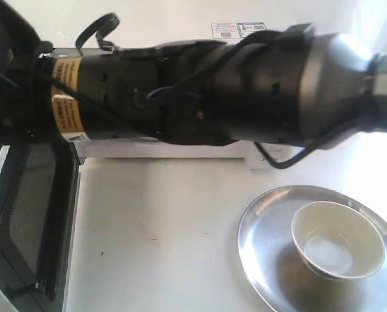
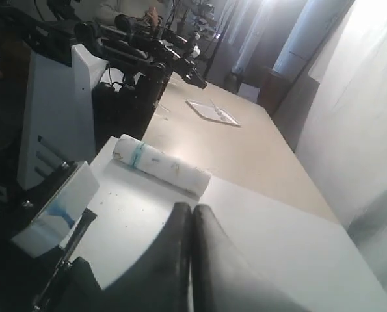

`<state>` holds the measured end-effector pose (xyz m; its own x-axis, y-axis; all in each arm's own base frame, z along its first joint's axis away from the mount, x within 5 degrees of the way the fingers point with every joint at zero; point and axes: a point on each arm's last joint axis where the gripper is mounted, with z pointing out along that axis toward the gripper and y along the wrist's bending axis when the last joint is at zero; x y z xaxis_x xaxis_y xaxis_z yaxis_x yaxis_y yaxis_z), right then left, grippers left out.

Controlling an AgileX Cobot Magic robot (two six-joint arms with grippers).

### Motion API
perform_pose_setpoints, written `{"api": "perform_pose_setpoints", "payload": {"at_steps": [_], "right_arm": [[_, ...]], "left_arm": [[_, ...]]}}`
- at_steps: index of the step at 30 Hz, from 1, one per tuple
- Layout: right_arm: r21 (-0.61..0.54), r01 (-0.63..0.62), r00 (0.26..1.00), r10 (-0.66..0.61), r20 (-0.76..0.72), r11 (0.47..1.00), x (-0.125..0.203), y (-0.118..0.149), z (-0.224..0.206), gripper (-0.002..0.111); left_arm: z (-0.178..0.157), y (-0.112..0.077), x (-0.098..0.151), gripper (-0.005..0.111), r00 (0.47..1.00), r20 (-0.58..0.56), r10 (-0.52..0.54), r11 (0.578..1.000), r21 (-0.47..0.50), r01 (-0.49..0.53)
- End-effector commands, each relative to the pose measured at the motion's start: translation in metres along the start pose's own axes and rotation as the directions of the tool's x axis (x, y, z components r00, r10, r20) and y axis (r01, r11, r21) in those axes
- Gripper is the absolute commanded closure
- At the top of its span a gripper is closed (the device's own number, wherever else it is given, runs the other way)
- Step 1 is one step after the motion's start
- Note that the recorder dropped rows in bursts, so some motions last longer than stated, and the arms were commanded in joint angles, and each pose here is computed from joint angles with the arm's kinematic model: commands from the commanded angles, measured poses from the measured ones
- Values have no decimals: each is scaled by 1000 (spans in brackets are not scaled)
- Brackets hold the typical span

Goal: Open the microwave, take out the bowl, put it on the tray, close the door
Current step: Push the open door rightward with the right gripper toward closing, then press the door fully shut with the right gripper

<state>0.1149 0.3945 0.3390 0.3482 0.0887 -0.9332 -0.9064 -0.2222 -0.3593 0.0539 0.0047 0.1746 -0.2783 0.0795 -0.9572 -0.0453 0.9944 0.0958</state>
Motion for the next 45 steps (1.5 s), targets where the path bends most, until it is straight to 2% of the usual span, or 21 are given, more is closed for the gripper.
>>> {"api": "perform_pose_setpoints", "payload": {"at_steps": [1,5,7,12,14,17,18,21,24,25,26,28,32,34,35,38,41,43,45], "right_arm": [[-61,-45,999,44,-15,997,26,12,25,108],[-86,-27,995,19,-97,996,48,28,44,108],[-69,17,985,-29,-168,997,50,28,44,108],[-54,14,924,-34,-380,998,51,25,32,108],[2,-34,916,32,-399,999,45,24,25,108],[163,43,894,35,-446,986,37,12,5,108],[252,78,880,52,-472,965,35,6,-4,108],[483,197,828,119,-548,853,39,-10,-29,108],[676,243,776,279,-566,695,45,-21,-51,108],[737,268,750,345,-564,621,48,-25,-60,108],[760,280,736,378,-562,586,50,-25,-65,108],[771,282,724,400,-561,571,52,-23,-68,108],[697,234,753,328,-571,678,44,-9,-55,108],[699,217,759,332,-560,681,39,-5,-54,108],[711,219,753,348,-559,668,40,-5,-55,108],[778,248,707,441,-552,577,44,-7,-67,108],[803,348,653,489,-578,484,45,-11,-80,108],[793,379,634,491,-598,476,46,-12,-83,108],[778,376,619,488,-615,504,47,-10,-82,108]], "left_arm": [[0,0,1,107,1000,-1,-6,1000,3,6],[0,0,1,107,1000,-1,-6,1000,3,6],[0,0,1,107,1000,-1,-6,1000,3,6],[0,0,1,107,1000,-1,-6,1000,3,6],[0,0,1,107,1000,-1,-6,1000,3,6],[0,0,1,107,1000,-1,-6,1000,3,6],[0,0,1,107,1000,-1,-6,1000,3,6],[0,0,1,107,1000,-1,-6,1000,3,6],[0,0,1,107,1000,-1,-6,1000,3,6],[0,0,1,107,1000,-1,-6,1000,3,6],[0,0,1,107,1000,-1,-6,1000,3,6],[0,0,1,107,1000,-1,-6,1000,3,6],[0,0,1,107,1000,-1,-6,1000,3,6],[0,0,1,107,1000,-1,-6,1000,3,6],[0,0,1,107,1000,-1,-6,1000,3,6],[0,0,1,107,1000,-1,-6,1000,3,6],[0,0,1,107,1000,-1,-6,1000,3,6],[0,0,1,107,1000,-1,-6,1000,3,6],[0,0,1,107,1000,-1,-6,1000,3,6]]}}
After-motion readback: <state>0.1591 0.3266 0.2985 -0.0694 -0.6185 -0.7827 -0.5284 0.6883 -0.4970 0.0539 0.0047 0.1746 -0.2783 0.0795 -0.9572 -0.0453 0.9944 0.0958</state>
